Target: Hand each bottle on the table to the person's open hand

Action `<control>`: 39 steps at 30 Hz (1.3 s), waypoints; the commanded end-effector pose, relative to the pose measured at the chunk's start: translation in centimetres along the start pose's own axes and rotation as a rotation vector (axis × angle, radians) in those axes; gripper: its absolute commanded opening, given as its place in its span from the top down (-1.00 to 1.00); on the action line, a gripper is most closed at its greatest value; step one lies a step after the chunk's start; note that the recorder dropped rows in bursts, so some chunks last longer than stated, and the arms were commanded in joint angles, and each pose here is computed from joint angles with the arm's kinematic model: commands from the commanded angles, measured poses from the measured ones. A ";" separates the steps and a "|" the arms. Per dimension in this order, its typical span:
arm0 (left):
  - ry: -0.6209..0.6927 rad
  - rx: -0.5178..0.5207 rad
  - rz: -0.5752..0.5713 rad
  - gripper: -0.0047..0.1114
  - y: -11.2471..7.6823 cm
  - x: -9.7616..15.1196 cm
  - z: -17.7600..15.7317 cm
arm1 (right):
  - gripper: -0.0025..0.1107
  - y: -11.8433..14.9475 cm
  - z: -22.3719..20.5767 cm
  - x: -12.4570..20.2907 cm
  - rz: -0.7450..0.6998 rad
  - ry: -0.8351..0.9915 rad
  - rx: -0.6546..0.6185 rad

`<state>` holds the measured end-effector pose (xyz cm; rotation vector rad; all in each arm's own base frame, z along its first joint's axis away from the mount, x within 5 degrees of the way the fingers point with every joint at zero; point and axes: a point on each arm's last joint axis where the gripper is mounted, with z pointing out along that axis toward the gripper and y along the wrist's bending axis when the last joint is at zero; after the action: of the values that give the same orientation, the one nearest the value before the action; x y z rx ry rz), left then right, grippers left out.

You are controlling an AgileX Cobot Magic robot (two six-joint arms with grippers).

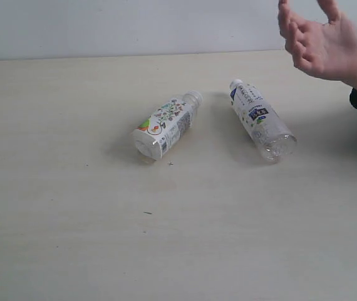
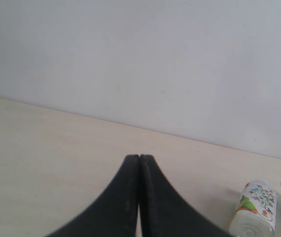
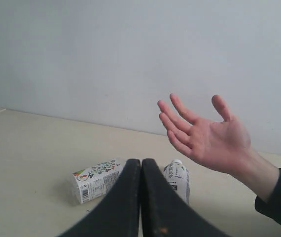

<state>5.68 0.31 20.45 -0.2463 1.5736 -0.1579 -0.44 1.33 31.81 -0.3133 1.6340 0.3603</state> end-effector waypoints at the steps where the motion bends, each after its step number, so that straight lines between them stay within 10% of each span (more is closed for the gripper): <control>1: -0.007 0.008 -0.005 0.88 0.0 0.0 0.0 | 0.96 -0.1 0.0 0.2 -0.005 0.000 0.010; 19: -0.007 0.008 -0.005 0.88 0.0 0.0 0.0 | 0.96 -0.2 0.9 -0.8 -0.030 -0.052 0.013; 32: -0.007 0.008 -0.005 0.88 0.0 0.0 0.0 | 0.94 -1.2 13.4 1.2 0.121 0.484 -0.086; 39: -0.007 0.008 -0.005 0.88 0.0 0.0 0.0 | 0.45 -2.3 21.8 3.5 0.161 0.775 -0.115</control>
<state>5.68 0.31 20.45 -0.2463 1.5736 -0.1579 17.41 7.57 27.35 -0.4312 2.3413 0.4888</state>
